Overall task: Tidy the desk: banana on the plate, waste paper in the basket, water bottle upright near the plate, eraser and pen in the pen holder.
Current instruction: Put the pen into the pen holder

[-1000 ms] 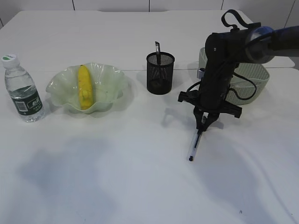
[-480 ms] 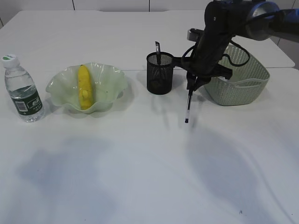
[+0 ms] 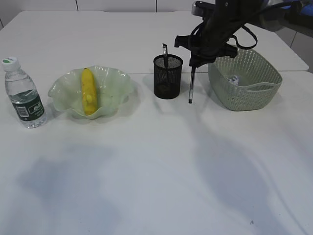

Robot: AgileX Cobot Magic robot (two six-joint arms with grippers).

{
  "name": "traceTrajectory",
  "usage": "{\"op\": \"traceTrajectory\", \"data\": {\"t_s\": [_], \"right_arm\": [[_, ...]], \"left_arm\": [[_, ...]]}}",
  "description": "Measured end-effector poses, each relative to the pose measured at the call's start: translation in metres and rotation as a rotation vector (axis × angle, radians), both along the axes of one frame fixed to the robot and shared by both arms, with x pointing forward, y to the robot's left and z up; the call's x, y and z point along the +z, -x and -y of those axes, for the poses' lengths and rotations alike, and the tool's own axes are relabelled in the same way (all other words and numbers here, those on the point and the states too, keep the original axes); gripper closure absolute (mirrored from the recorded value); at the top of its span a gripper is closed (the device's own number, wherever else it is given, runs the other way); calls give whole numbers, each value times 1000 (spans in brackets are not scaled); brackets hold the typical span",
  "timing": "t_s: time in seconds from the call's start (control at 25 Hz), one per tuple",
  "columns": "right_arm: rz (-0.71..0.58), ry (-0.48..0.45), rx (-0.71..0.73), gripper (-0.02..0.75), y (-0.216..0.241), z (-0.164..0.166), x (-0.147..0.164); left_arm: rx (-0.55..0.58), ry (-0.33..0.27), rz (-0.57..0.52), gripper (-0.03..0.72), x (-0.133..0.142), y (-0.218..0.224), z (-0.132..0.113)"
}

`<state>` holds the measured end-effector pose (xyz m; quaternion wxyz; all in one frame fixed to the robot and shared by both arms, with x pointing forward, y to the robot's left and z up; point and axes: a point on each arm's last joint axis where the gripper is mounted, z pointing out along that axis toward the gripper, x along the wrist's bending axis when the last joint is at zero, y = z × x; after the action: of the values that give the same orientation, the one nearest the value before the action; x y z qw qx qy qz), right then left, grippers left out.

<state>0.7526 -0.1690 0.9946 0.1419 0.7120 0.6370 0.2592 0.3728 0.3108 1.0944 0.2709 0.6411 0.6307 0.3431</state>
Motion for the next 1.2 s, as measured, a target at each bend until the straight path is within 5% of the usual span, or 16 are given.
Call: {"op": "traceTrajectory", "data": {"t_s": [1.2], "right_arm": [[706, 17, 148, 664, -35, -9, 49]], "left_arm": [[4, -70, -59, 312, -7, -9, -5]]}}
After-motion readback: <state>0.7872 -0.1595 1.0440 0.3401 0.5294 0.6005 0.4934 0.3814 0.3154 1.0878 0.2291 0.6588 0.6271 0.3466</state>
